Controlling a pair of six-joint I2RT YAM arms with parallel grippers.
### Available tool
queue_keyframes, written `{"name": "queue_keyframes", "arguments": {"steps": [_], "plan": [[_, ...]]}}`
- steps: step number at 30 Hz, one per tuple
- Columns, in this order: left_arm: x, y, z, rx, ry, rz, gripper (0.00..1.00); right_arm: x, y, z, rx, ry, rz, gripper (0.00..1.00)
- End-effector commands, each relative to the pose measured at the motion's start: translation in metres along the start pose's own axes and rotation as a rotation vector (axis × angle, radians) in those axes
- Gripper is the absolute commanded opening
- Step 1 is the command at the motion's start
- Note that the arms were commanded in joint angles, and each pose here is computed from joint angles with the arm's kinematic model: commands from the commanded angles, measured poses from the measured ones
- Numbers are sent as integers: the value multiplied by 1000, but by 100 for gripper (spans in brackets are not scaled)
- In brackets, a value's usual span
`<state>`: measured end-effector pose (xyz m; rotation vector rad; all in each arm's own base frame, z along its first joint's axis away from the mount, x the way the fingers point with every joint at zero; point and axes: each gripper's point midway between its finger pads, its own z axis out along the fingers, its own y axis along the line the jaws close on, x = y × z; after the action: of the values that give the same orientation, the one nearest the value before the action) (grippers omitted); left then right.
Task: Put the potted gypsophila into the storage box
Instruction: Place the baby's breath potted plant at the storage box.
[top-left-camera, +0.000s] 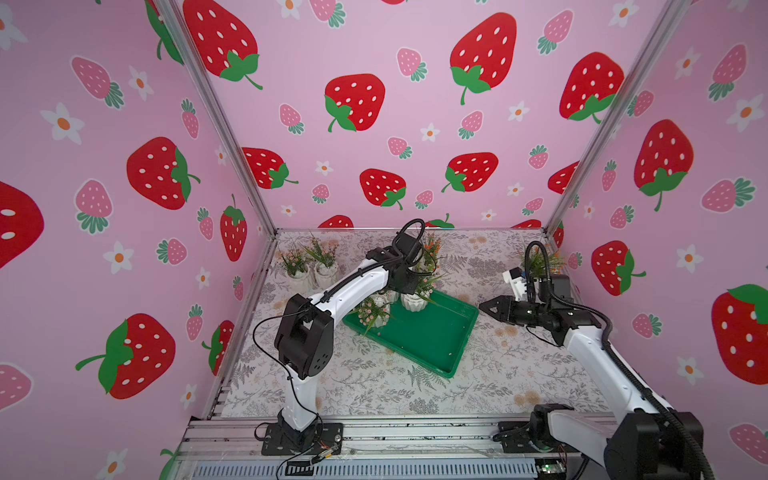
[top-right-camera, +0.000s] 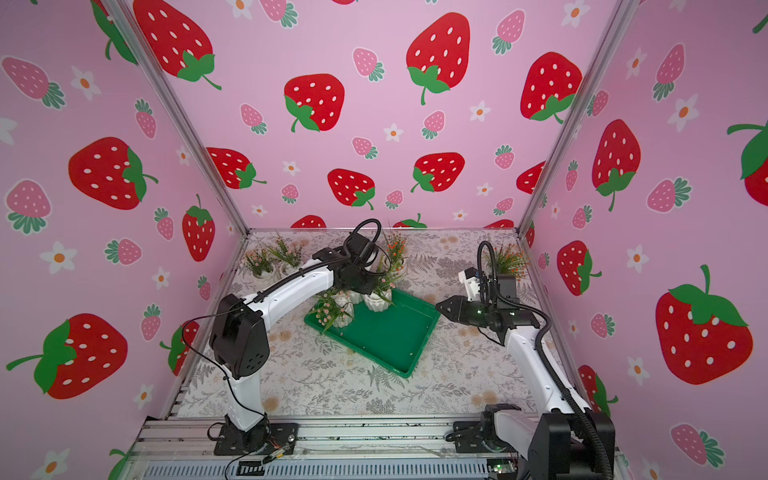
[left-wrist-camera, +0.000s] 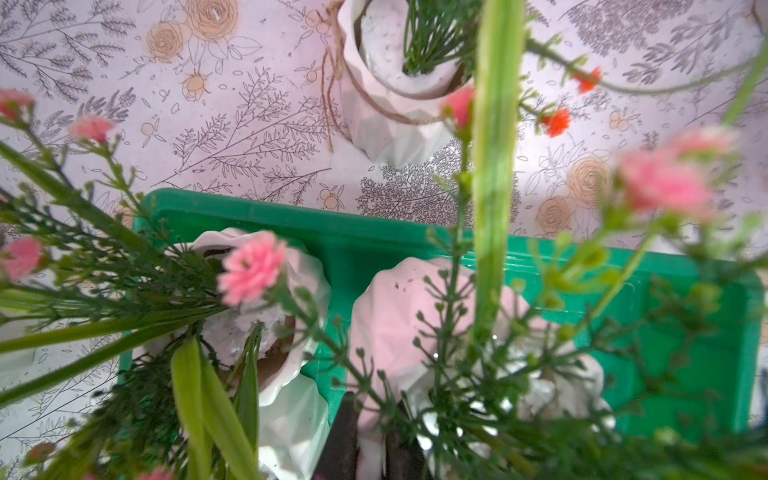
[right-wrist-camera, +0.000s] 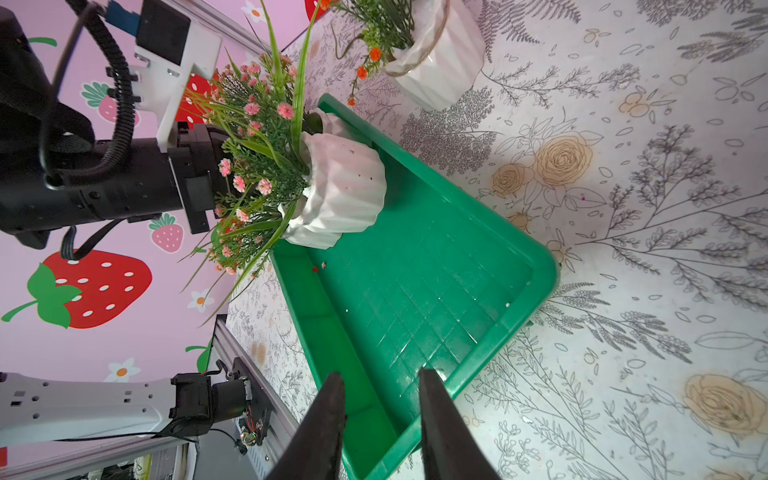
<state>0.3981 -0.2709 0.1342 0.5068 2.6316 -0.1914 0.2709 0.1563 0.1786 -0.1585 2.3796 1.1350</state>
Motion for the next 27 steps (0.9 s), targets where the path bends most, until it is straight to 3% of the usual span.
{"name": "queue_keyframes", "arguments": {"steps": [1,27], "plan": [[-12,-3,1,20,-49,-2,0,-1,1,1,-20,-5,-5,33],[-3,18,34,-79,-19,-14,0,-3,-2,6,-26,3,1,33]]}}
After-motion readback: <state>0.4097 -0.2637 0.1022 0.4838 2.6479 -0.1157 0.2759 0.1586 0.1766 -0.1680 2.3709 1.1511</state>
